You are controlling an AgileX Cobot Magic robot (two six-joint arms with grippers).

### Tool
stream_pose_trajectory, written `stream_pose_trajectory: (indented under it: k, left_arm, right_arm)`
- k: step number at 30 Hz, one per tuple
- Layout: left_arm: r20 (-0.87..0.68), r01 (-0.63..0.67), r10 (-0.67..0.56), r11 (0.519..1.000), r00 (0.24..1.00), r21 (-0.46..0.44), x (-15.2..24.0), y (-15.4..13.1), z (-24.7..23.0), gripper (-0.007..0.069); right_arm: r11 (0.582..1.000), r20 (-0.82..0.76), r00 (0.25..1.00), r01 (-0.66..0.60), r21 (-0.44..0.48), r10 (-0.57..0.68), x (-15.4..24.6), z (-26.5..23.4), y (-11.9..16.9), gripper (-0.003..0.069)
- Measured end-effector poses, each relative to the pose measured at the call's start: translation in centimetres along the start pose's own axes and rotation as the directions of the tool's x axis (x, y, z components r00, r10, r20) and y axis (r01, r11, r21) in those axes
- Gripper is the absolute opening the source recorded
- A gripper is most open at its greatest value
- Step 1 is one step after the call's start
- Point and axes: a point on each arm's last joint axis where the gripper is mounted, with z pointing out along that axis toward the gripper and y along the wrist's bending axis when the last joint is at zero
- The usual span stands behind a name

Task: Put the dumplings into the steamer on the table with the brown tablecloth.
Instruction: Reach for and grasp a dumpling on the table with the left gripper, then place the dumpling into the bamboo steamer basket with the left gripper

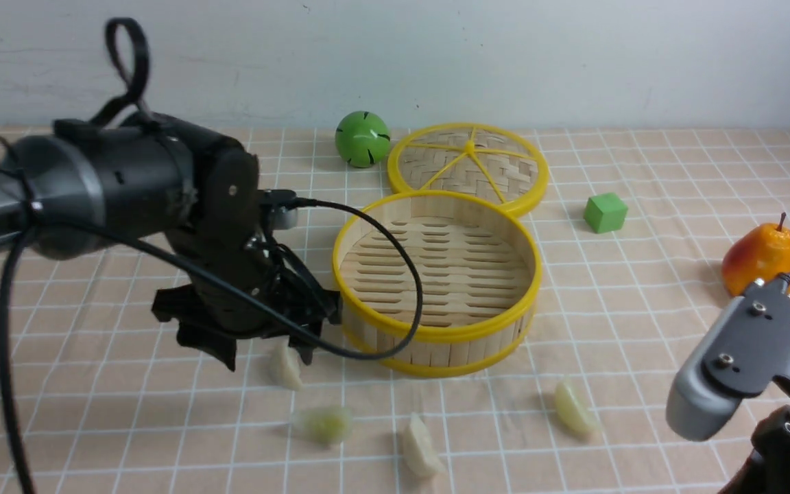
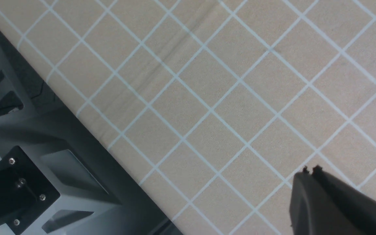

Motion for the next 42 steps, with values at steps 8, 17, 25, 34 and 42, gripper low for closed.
stream_pose_trajectory:
  k: [8, 17, 25, 34, 42]
  left_arm:
    - [-0.047, 0.029, -0.031, 0.999, 0.998, -0.029, -0.9, -0.5, 5.3, 0.0403]
    - [0.011, -0.020, 0.020, 1.000, 1.000, -0.006, -2.8, -1.2, 1.3, 0.0217]
    - [0.298, -0.203, 0.164, 0.973, 0.940, 0.107, -7.0, -6.8, -8.7, 0.0217]
    - [0.368, -0.300, 0.227, 0.941, 0.902, 0.154, -9.3, -12.9, -4.0, 0.0217]
    - [0.346, -0.312, 0.254, 0.942, 0.903, 0.122, -9.8, -13.6, 4.2, 0.0217]
  right_arm:
    - [1.000, -0.032, 0.999, 0.012, 0.010, -0.012, 0.5, -0.2, 0.0, 0.0001]
    - [0.999, -0.050, 0.998, 0.029, 0.039, -0.027, 0.6, -0.3, -0.3, 0.0011]
    - [0.998, -0.028, 0.999, 0.032, 0.053, -0.031, 0.4, -0.3, -0.4, 0.0015]
    - [0.999, -0.058, 0.998, -0.024, 0.045, 0.027, 1.2, -1.2, 0.0, 0.0024]
    - [0.998, 0.041, 0.999, -0.014, 0.053, 0.011, 2.7, -3.6, 0.7, 0.0031]
